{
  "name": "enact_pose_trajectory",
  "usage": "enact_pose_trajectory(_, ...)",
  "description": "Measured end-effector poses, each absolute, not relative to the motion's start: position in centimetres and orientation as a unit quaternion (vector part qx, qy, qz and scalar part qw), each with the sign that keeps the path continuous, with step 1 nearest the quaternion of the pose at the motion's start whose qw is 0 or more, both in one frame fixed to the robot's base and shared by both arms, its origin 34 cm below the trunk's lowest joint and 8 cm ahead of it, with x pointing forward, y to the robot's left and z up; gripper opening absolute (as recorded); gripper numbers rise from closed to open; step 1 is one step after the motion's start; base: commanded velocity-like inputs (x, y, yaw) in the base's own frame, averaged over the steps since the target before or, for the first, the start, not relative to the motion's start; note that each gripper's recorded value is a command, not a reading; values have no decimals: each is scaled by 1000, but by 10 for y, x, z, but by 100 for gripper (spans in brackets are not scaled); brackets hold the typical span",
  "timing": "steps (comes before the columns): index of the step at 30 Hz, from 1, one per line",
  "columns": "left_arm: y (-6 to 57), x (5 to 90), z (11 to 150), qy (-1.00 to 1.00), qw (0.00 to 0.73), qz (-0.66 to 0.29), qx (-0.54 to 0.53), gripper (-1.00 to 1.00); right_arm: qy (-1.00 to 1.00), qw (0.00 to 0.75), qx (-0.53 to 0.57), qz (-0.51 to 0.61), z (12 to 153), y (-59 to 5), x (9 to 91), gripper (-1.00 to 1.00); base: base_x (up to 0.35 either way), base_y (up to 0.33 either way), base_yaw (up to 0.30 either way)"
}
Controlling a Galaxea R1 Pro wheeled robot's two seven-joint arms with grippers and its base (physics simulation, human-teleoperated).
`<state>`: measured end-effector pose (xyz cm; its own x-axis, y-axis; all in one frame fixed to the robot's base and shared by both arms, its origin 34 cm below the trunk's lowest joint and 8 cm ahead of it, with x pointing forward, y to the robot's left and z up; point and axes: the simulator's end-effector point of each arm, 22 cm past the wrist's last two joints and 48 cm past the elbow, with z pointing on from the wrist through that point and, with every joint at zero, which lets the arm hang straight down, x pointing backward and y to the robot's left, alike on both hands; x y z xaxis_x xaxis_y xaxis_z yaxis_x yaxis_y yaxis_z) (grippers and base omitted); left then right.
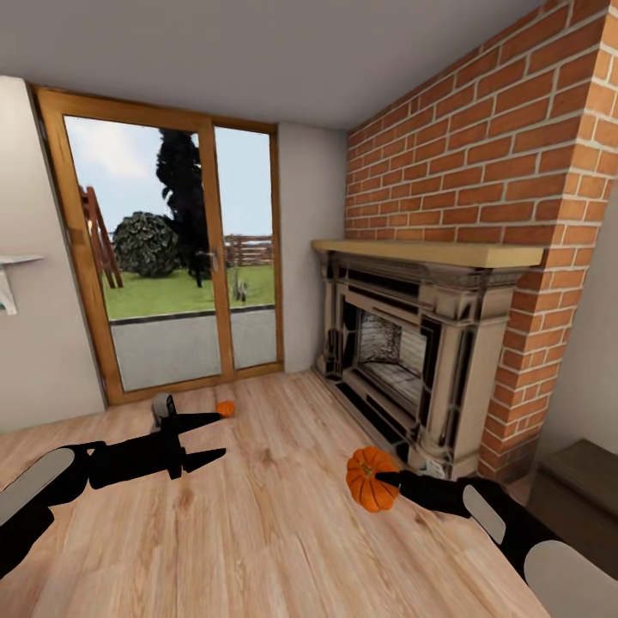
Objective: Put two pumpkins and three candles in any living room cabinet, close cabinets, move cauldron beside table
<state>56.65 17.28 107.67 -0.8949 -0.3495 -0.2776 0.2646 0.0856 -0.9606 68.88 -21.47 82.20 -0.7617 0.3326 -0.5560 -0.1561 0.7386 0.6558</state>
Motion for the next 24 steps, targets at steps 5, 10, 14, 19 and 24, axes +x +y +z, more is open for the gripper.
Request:
enact_pose_trajectory(5,173,567,1075,701,226,-676,-31,100,867,341,51,360,822,-214,689,-100,321,107,43)
enact_pose_trajectory(10,173,567,1075,701,226,-676,-32,100,867,341,50,360,822,-214,689,-100,321,104,54)
enact_pose_trajectory(14,173,567,1075,701,226,-676,-32,100,867,341,50,359,821,-213,689,-100,322,105,248)
enact_pose_trajectory(19,173,567,1075,701,226,-676,-32,100,867,341,51,359,821,-214,689,-100,321,112,280)
enact_pose_trajectory(24,173,567,1075,701,226,-675,-32,100,867,341,51,360,821,-214,689,-100,328,48,272)
